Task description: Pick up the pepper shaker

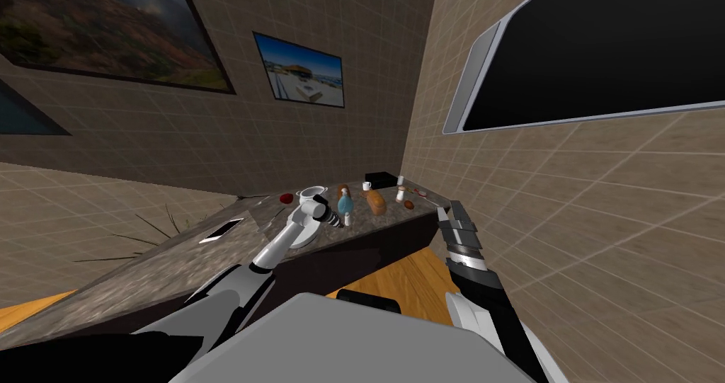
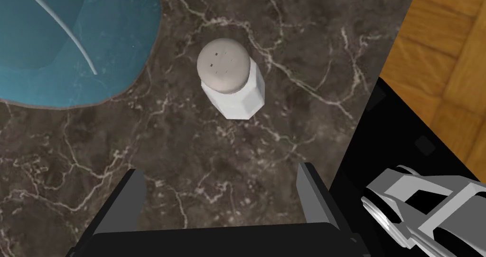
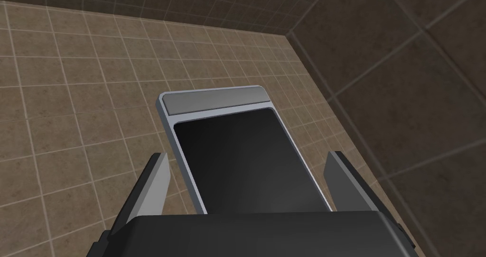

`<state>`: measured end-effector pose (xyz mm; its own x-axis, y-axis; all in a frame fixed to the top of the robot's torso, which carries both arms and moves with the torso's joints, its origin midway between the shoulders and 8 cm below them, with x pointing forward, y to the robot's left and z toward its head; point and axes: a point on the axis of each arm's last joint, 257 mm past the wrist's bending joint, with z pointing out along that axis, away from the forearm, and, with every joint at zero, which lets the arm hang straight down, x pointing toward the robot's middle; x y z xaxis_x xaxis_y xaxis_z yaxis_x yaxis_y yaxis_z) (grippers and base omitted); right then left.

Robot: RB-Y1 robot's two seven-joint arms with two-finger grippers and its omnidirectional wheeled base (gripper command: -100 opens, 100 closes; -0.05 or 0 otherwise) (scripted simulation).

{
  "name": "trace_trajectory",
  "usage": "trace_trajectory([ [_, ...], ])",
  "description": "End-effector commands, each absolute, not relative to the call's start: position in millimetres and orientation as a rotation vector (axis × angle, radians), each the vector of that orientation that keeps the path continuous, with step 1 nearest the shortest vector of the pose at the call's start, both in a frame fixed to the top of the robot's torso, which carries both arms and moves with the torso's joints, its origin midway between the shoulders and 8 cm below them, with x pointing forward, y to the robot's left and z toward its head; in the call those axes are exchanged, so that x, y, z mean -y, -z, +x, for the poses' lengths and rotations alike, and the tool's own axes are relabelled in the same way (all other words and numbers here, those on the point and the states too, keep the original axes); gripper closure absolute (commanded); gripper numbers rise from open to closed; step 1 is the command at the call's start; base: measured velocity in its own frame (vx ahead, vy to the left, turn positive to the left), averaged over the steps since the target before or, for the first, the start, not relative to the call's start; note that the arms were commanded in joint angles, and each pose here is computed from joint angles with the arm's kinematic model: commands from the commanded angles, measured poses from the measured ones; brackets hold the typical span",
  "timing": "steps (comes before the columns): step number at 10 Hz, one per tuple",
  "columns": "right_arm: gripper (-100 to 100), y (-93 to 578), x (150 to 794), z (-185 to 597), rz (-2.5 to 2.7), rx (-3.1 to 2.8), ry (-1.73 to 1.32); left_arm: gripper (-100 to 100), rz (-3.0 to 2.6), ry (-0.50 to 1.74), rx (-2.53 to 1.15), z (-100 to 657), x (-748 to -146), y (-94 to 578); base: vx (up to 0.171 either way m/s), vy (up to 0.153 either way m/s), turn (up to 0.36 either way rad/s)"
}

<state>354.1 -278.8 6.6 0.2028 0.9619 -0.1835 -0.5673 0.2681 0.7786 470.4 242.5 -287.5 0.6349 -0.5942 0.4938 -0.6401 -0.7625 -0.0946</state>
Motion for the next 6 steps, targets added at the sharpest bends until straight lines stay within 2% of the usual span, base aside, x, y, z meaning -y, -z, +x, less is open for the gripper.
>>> trace_trajectory([
  [1,0,-7,279,354,0.639,-0.754,-1.175,-100,2.772,-0.728,1.016,466,-249,284,0.062,-0.036,-0.160],
  [4,0,-7,279,354,0.640,-0.754,-1.175,-100,2.774,-0.706,1.007,465,-250,280,0.063,-0.049,-0.083],
  [5,0,-7,279,354,0.639,-0.754,-1.175,0,2.774,-0.701,1.005,465,-250,280,0.007,-0.006,0.004],
  [6,0,-7,279,354,0.639,-0.754,-1.175,-100,2.775,-0.706,1.001,467,-252,290,0.007,-0.018,-0.021],
])
